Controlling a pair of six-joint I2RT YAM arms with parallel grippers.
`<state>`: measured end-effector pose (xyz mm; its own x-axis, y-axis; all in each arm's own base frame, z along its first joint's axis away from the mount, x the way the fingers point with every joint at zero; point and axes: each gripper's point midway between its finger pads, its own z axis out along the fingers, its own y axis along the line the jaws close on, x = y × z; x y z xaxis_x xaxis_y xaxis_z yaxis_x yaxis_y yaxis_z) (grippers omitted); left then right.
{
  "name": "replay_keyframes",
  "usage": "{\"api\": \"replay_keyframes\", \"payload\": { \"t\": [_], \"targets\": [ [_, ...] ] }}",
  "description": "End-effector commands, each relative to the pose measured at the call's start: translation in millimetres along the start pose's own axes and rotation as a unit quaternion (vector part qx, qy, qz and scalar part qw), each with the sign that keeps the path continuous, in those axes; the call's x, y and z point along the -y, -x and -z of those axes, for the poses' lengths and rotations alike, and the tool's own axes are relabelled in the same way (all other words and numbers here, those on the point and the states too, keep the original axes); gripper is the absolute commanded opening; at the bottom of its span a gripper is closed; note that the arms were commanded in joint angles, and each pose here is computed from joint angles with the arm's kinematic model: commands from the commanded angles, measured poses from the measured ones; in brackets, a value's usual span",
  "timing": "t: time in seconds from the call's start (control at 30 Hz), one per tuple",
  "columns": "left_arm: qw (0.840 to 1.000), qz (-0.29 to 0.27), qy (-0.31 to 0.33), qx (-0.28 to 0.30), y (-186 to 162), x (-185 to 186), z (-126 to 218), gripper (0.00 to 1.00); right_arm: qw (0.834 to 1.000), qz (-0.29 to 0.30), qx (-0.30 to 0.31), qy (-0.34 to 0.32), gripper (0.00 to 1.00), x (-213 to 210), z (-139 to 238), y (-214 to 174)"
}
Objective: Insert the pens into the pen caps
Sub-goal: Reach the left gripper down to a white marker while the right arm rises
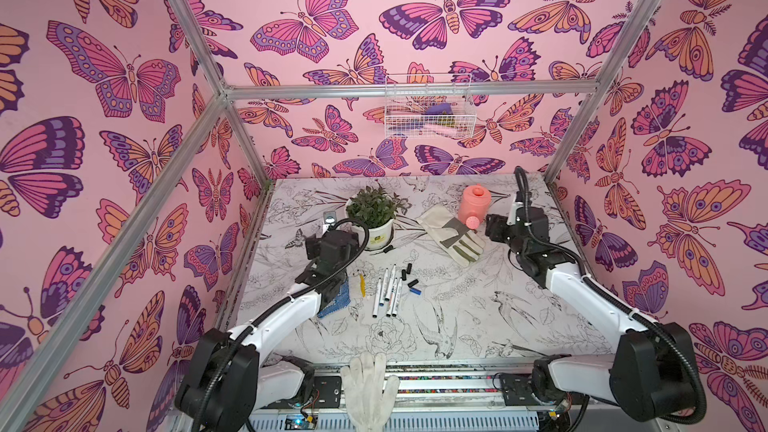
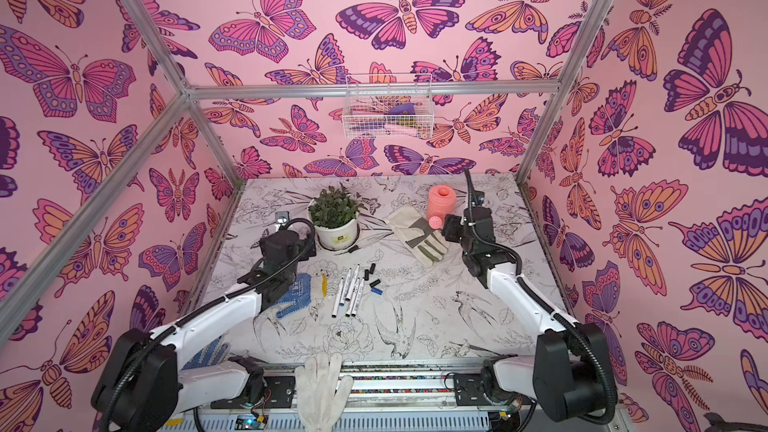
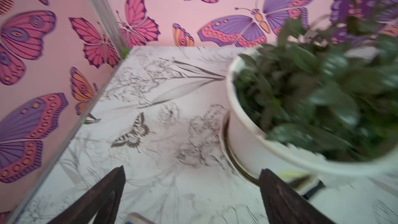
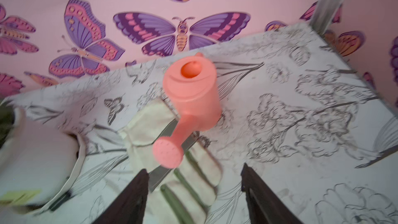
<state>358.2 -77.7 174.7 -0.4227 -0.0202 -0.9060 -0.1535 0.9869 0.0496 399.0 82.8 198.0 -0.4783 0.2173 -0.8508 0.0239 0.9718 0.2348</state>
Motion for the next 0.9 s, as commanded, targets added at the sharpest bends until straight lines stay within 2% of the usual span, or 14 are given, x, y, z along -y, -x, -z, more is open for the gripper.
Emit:
{"api": "replay_keyframes", "payload": {
  "t": [0.0, 0.2, 0.47, 0.57, 0.73, 0.87],
  "targets": [
    [0.997, 0.030, 0.011, -0.072, -40, -1, 21, 0.99, 1.000, -0.003, -0.023, 0.000, 0.71, -11, 3, 0],
    [0.989, 0.026, -0.073, -0.124, -67, 41, 44, 0.99, 1.000, 0.017, -0.017, 0.004, 0.71, -15, -2, 8],
    [0.966, -0.035, -0.167, -0.197, -101, 87, 54, 0.99, 0.999, 0.028, -0.030, -0.005, 0.71, -12, -9, -1],
    [0.950, -0.050, -0.207, -0.229, -113, 100, 61, 0.95, 0.999, 0.026, -0.035, -0.002, 0.71, -13, -11, -2],
    [0.929, -0.078, -0.231, -0.279, -135, 103, 67, 0.88, 0.999, 0.029, -0.044, 0.002, 0.71, -15, -13, -4],
    [0.916, -0.047, -0.228, -0.326, -150, 94, 67, 0.79, 0.998, 0.029, -0.049, 0.005, 0.70, -17, -14, -4]
  ]
}}
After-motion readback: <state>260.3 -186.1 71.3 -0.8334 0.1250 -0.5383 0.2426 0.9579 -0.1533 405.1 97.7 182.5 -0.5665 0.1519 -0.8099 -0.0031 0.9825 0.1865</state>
